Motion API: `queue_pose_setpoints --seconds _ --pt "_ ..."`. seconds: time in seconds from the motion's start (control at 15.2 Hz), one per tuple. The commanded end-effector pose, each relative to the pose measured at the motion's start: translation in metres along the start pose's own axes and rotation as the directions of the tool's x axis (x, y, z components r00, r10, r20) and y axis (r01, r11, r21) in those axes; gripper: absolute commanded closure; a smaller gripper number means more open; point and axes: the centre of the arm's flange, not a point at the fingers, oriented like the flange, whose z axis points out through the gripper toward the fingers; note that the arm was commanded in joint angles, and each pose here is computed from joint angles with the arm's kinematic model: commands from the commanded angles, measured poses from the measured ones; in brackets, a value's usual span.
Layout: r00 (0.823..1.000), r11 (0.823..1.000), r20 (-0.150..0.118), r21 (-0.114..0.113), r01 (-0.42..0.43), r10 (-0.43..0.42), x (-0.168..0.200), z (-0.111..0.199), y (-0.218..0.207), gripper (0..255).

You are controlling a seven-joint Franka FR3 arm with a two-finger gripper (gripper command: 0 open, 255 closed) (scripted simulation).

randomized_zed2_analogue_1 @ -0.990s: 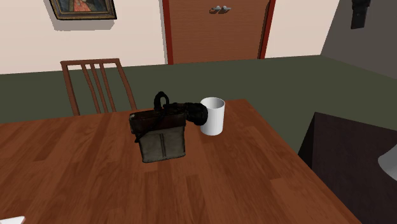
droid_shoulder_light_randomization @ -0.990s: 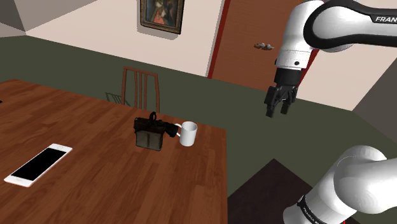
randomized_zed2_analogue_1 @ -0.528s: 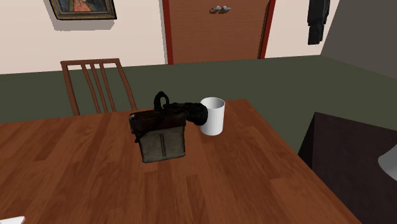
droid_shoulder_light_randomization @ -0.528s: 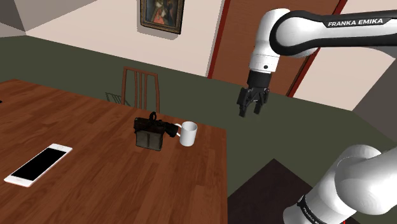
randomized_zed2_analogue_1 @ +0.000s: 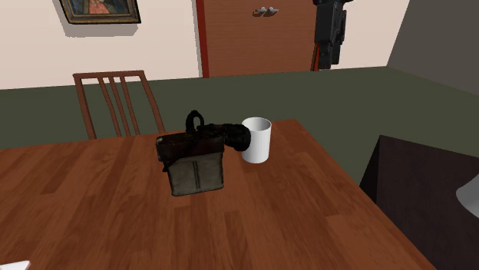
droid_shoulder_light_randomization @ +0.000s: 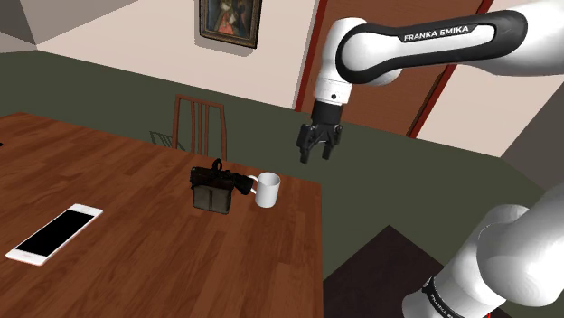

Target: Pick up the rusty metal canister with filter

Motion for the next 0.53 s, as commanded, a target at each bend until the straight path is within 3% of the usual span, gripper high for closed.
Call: queue_pose_setpoints --seconds 0.0,0.46 --pt "1.000 1.000 -0.011 0.006 0.018 -0.018 0.020 0.003 -0.015 0" --pt "0.996 0.997 -0.046 0.022 0.080 -0.079 0.086 0.017 -0.069 0"
